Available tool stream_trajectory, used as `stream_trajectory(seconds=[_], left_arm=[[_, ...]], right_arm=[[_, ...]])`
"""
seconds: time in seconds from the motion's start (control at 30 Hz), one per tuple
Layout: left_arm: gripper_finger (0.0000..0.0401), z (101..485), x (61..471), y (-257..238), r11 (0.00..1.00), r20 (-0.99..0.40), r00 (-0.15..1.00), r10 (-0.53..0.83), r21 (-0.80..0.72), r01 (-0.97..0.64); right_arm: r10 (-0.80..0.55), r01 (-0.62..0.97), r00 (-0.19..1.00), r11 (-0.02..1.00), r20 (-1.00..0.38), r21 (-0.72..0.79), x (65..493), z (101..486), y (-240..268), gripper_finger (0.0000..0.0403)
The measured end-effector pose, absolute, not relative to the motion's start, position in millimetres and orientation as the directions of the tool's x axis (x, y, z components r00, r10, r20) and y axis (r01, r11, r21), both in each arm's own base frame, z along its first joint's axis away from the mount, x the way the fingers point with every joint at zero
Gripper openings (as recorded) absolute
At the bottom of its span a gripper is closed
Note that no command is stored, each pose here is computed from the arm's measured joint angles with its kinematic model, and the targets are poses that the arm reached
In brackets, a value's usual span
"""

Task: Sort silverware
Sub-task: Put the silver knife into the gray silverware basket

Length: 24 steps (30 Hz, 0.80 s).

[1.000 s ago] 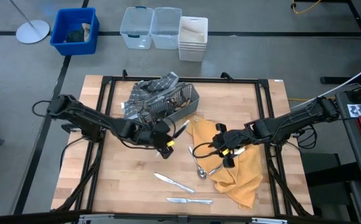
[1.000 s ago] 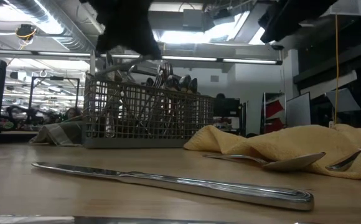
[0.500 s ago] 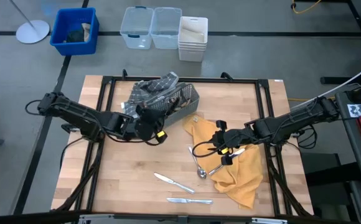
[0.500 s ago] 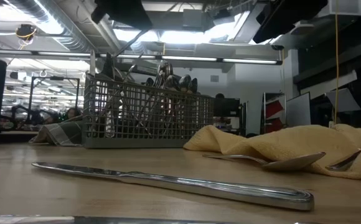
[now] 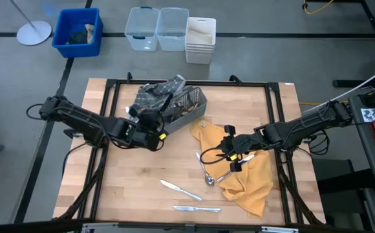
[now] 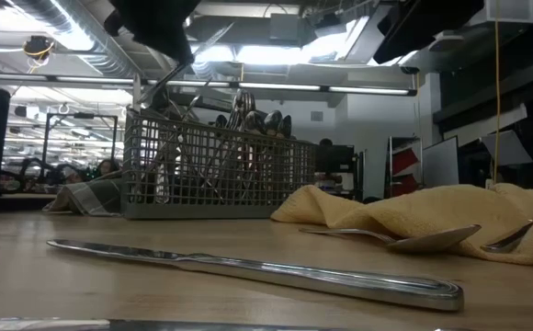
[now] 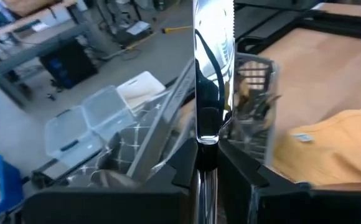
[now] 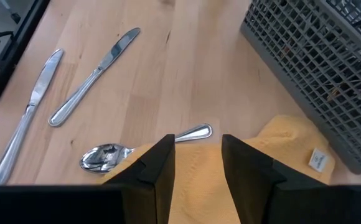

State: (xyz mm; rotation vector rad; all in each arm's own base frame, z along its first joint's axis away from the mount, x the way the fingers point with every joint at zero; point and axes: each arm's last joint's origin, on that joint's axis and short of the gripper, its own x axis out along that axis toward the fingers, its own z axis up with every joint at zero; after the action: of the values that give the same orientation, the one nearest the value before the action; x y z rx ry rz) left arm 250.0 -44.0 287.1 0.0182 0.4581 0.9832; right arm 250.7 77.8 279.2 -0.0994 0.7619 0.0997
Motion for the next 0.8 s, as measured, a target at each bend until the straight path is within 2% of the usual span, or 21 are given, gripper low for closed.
stream_trajectory(seconds=[0.37,0.53,0.8], left_arm=[[0.0038,248,236,-44,0.47,-0.315,0.416,0.853,0.117,-0.875],[0.0038,234,231,-50,0.48,-0.311,0.427,0.849,0.117,-0.869],[0.0038,234,230,-50,0.463,-0.262,0.42,0.869,0.127,-0.877]], right_arm=[[0.054,-0.13,0.72,0.99,-0.692,-0.057,251,279,78,0.0133],[0.054,-0.13,0.72,0.99,-0.692,-0.058,251,279,78,0.0133],[0.054,-0.13,0.72,0.99,-0.692,-0.057,251,279,78,0.0133]])
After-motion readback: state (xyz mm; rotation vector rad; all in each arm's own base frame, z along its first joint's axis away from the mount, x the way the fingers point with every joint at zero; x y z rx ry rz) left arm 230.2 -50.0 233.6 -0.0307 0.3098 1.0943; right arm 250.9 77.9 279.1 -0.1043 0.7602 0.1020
